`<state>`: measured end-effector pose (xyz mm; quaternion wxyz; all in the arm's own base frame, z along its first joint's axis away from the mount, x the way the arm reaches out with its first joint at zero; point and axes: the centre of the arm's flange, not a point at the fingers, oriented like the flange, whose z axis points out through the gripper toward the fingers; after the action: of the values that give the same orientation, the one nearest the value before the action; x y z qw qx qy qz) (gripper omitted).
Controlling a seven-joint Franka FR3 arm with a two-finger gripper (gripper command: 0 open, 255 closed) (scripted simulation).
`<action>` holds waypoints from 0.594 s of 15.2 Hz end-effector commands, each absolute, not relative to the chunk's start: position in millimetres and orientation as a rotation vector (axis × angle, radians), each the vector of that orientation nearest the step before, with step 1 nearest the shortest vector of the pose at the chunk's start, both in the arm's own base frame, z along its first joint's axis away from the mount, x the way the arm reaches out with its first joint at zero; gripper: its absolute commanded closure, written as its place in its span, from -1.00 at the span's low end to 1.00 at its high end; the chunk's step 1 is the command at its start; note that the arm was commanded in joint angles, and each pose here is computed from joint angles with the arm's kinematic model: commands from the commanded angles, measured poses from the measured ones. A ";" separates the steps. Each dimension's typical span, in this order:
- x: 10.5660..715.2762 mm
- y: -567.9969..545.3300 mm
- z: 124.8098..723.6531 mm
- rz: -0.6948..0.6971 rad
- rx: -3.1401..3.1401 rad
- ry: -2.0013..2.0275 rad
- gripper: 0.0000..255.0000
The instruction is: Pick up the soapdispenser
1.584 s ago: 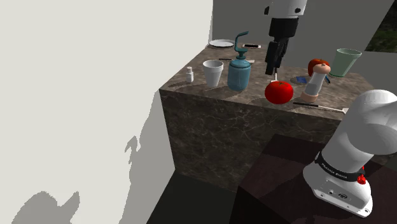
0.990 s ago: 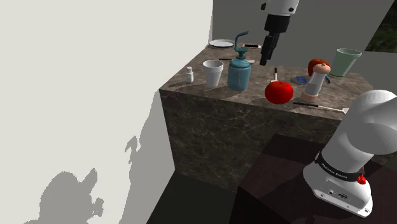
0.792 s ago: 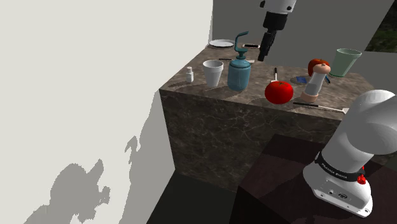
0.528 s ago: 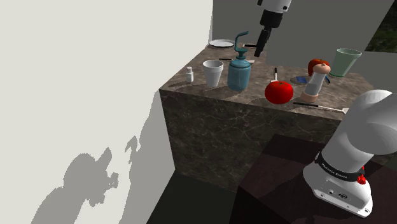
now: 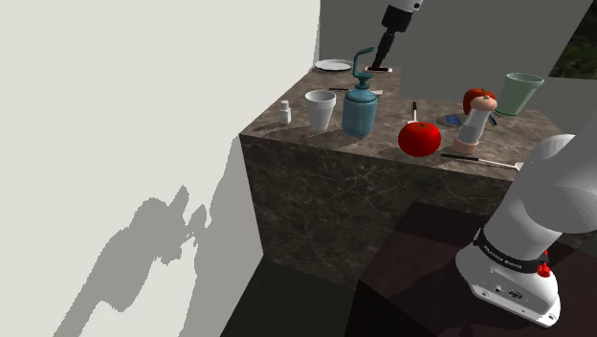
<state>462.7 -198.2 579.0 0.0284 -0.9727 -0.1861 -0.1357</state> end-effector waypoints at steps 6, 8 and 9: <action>476.6 -212.5 553.5 -0.454 -2.993 -0.609 -1.00; 476.6 -212.5 542.9 -0.454 -2.993 -0.609 -1.00; 476.5 -212.5 539.9 -0.454 -2.993 -0.609 -1.00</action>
<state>476.7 -212.2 543.9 0.0268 -0.9690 -0.1972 -0.1466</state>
